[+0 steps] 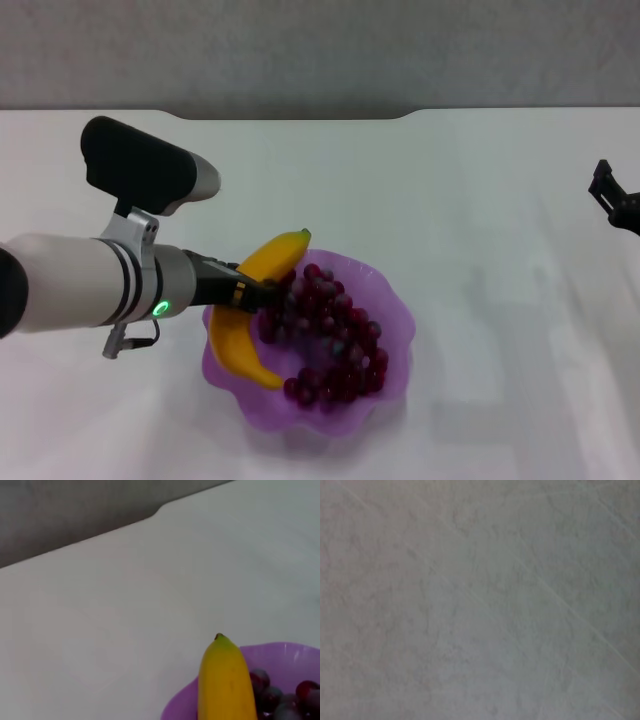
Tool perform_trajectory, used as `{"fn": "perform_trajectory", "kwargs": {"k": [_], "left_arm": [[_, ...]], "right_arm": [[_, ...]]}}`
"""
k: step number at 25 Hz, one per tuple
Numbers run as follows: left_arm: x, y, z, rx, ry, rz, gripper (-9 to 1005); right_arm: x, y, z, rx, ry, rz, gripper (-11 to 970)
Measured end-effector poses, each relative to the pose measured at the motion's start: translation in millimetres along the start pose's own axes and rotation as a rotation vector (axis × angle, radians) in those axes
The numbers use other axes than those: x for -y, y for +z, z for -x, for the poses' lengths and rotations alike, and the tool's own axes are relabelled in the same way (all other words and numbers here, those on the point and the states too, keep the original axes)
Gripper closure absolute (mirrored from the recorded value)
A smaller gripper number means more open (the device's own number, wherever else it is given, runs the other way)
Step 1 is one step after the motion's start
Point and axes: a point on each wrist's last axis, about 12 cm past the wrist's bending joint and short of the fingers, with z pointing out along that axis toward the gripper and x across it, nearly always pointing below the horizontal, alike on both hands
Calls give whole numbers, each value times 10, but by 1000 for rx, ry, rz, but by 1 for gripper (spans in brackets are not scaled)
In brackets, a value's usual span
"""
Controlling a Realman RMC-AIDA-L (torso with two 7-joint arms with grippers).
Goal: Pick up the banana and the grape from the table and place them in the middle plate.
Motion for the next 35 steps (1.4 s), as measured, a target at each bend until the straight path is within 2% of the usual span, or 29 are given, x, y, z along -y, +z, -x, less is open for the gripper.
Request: {"fn": "perform_trajectory", "kwargs": {"k": [6,8,16,29,34,35], "left_arm": [[30,22,-14,-6,12,-6,417],[100,47,-22,-21,40,-21,414],[213,78,-18,-32,74,-43,401],[208,119,21,-24,70,-31,380],[105,84,99,15,32,-7,125],[72,70,121,23,25,0,122]], "right_arm": [[-4,5,5,1,0,1,147],[-6,6,6,2,0,2,148],[-5,6,6,2,0,1,151],[-15,18,17,4,0,4,155],[-8,10,9,3,0,2,157],[-6,8,8,2,0,2,157]]}}
